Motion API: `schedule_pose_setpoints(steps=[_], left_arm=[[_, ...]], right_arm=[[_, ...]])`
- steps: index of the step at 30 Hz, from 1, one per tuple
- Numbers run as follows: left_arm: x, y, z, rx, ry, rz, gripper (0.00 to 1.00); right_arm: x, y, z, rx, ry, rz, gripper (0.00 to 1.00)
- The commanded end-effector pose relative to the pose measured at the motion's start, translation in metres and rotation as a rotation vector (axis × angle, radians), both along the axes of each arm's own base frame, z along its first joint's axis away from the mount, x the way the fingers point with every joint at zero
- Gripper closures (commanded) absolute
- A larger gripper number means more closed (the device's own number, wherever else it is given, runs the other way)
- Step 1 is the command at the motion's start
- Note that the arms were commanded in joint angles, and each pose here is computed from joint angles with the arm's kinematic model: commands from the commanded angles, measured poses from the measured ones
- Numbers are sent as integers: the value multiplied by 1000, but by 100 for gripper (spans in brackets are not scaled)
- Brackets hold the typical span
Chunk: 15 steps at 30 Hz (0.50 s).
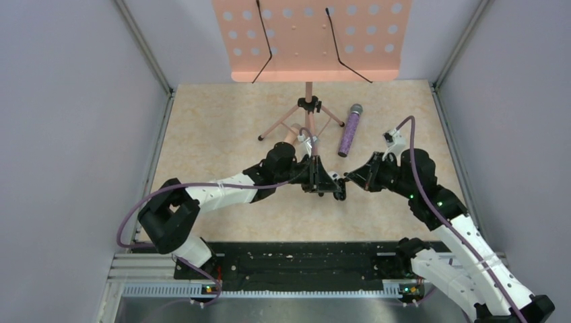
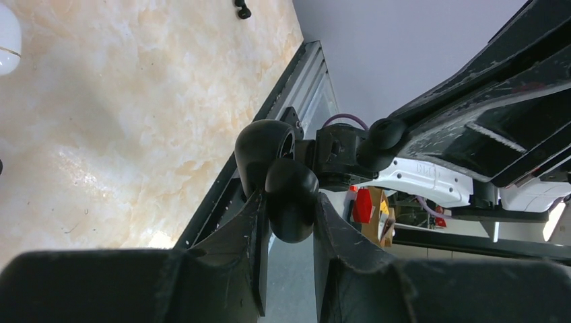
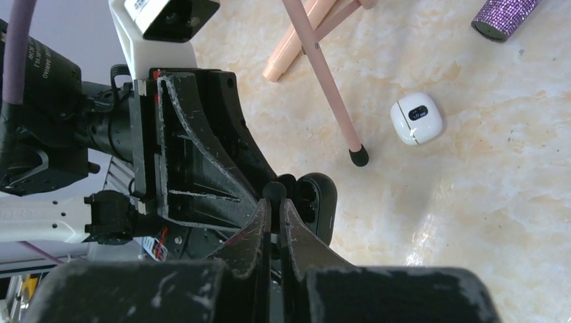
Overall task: Insert the wireless bluetooth earbuds into the charging case
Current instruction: Insert the right earbud into the right side groove of the charging case.
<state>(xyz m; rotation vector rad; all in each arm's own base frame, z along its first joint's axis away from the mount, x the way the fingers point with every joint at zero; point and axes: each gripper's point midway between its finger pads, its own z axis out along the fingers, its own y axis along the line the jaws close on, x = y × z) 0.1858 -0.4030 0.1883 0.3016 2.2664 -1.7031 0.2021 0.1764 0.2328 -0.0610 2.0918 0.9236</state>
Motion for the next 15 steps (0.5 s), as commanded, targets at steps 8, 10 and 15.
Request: schedule_pose_setpoints(steps=[8, 10, 15], left_arm=[[5, -8, 27, -87, -26, -15, 100], [6, -8, 28, -90, -28, -16, 100], [5, -8, 28, -90, -27, -21, 100]], right_arm=[[-3, 5, -30, -45, 78, 2, 100], [-3, 6, -31, -42, 79, 2, 100], [1, 6, -36, -52, 85, -14, 100]])
